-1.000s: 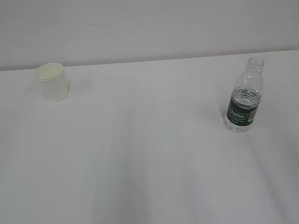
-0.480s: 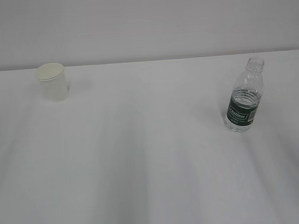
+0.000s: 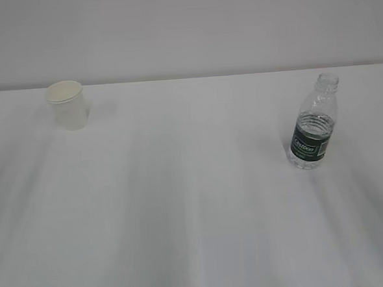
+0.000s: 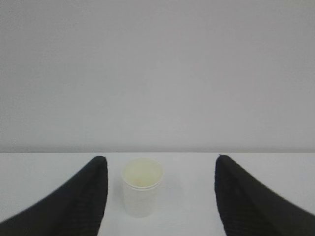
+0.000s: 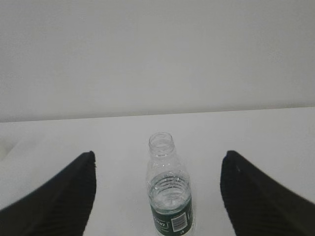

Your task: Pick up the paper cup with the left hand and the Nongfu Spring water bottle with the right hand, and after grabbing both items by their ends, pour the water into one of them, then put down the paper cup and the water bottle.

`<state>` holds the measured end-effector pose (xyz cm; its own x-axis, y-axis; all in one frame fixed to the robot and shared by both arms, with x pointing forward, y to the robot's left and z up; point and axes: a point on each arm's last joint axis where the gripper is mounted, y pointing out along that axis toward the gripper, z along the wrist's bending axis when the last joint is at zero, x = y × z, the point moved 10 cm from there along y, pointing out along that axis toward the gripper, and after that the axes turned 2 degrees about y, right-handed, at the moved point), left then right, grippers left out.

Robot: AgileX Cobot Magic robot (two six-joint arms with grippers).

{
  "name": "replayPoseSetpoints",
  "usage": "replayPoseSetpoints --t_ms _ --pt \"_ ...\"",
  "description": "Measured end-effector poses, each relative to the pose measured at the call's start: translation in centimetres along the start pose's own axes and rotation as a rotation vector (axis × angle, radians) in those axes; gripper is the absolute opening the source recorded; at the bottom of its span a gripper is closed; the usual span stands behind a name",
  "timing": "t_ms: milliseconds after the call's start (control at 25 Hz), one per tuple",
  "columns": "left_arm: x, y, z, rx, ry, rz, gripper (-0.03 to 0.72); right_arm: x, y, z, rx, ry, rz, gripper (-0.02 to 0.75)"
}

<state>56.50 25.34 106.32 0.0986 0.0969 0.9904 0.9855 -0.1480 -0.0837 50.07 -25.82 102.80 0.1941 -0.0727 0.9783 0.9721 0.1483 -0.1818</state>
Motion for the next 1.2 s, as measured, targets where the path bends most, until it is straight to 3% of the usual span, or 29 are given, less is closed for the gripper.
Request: replayPoseSetpoints --t_ms 280,480,880,1200 --pt "-3.9 2.1 -1.2 -0.047 0.008 0.022 0.493 -3.9 1.3 -0.4 -0.001 0.020 0.000 0.589" --pt "-6.3 2.9 -1.0 -0.053 0.005 0.006 0.493 -6.2 3.1 0.2 0.043 -0.048 0.030 0.588" --pt "-8.4 4.1 -1.0 -0.070 0.002 -0.060 0.493 -10.7 7.5 1.1 0.112 -0.050 0.025 0.588" --pt "-11.1 5.3 -1.1 -0.089 0.007 -0.049 0.493 -16.3 9.1 0.1 0.076 -0.041 0.170 0.575"
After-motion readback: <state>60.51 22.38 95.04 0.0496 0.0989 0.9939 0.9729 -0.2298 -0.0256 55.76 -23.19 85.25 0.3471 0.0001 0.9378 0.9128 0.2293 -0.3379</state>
